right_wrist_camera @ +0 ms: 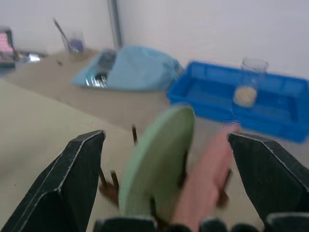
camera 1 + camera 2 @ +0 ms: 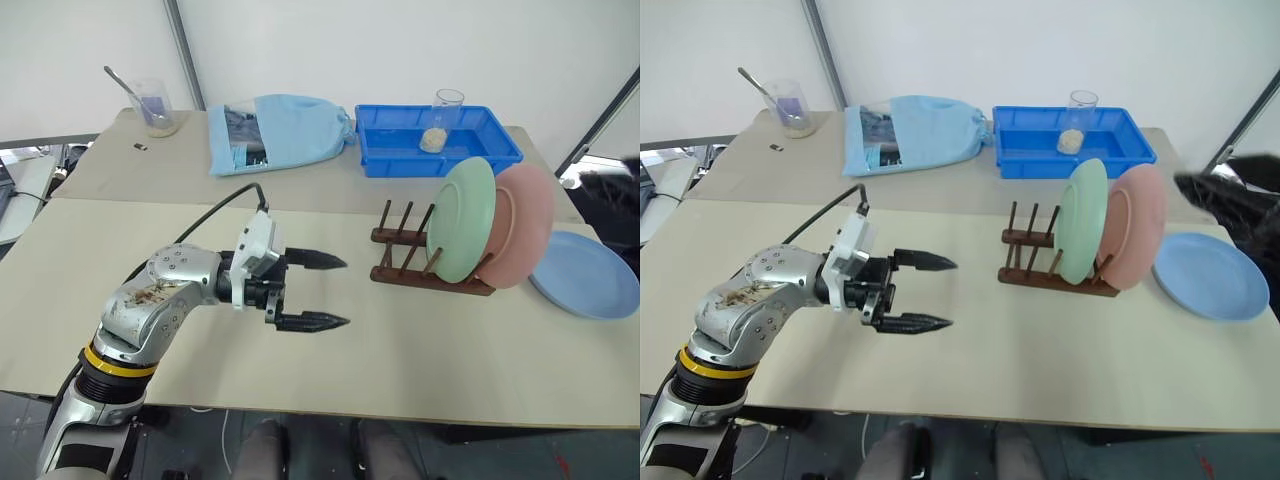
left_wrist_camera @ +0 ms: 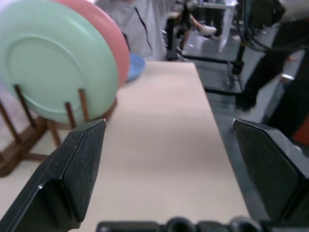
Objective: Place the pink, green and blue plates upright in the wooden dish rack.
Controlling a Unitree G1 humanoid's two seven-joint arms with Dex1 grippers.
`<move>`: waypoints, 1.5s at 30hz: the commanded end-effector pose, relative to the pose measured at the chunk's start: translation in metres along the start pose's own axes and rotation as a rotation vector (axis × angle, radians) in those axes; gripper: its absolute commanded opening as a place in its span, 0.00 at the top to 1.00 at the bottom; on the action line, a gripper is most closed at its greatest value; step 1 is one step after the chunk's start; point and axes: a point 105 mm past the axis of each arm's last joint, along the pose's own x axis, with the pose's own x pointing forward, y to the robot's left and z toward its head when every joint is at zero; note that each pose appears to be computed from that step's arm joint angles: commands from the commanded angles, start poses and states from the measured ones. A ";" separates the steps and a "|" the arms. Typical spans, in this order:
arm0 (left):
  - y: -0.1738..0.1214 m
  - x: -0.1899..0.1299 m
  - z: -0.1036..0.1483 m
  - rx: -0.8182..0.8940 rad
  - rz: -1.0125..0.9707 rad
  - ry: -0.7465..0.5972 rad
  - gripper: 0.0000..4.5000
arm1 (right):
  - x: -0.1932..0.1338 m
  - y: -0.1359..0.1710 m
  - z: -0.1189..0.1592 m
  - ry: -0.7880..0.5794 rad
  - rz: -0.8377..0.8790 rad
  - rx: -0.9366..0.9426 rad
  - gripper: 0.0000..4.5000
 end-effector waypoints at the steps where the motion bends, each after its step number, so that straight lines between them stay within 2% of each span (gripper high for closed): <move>1: -0.006 0.005 0.007 0.075 -0.038 0.010 0.00 | -0.016 -0.002 -0.025 0.163 -0.036 -0.167 0.00; 4: -0.008 0.010 0.006 0.101 -0.045 0.013 0.00 | -0.015 -0.017 -0.073 0.379 -0.058 -0.319 0.00; 6: -0.010 0.012 0.005 0.101 -0.055 0.023 0.00 | -0.011 -0.033 -0.096 0.447 -0.084 -0.393 0.00; 15: -0.018 0.017 0.010 0.109 -0.053 0.000 0.00 | 0.045 -0.086 -0.163 0.539 -0.138 -0.459 0.00; 20: -0.021 0.019 0.013 0.109 -0.056 -0.014 0.00 | 0.066 -0.106 -0.182 0.582 -0.184 -0.422 0.00; 23: -0.020 0.020 0.014 0.114 -0.050 -0.015 0.00 | 0.071 -0.115 -0.191 0.609 -0.225 -0.387 0.17; 25: -0.020 0.019 0.013 0.116 -0.046 -0.013 0.00 | 0.072 -0.116 -0.195 0.624 -0.228 -0.369 0.35; 31: -0.017 0.019 0.013 0.119 -0.039 -0.012 0.00 | 0.072 -0.114 -0.201 0.638 -0.240 -0.338 0.79; 33: -0.016 0.018 0.013 0.118 -0.034 -0.016 0.00 | 0.072 -0.113 -0.199 0.624 -0.252 -0.338 0.95; 34: -0.015 0.017 0.014 0.117 -0.028 -0.018 0.00 | 0.071 -0.112 -0.197 0.613 -0.261 -0.344 0.99; 38: -0.011 0.011 0.018 0.101 0.003 -0.045 0.00 | 0.064 -0.116 -0.174 0.568 -0.328 -0.410 0.99; 41: -0.008 0.001 0.022 0.094 0.047 -0.064 0.00 | 0.054 -0.121 -0.126 0.487 -0.416 -0.571 0.99; 45: -0.001 -0.016 0.016 0.080 0.130 -0.025 0.00 | 0.060 -0.103 -0.023 0.180 -0.469 -0.752 0.99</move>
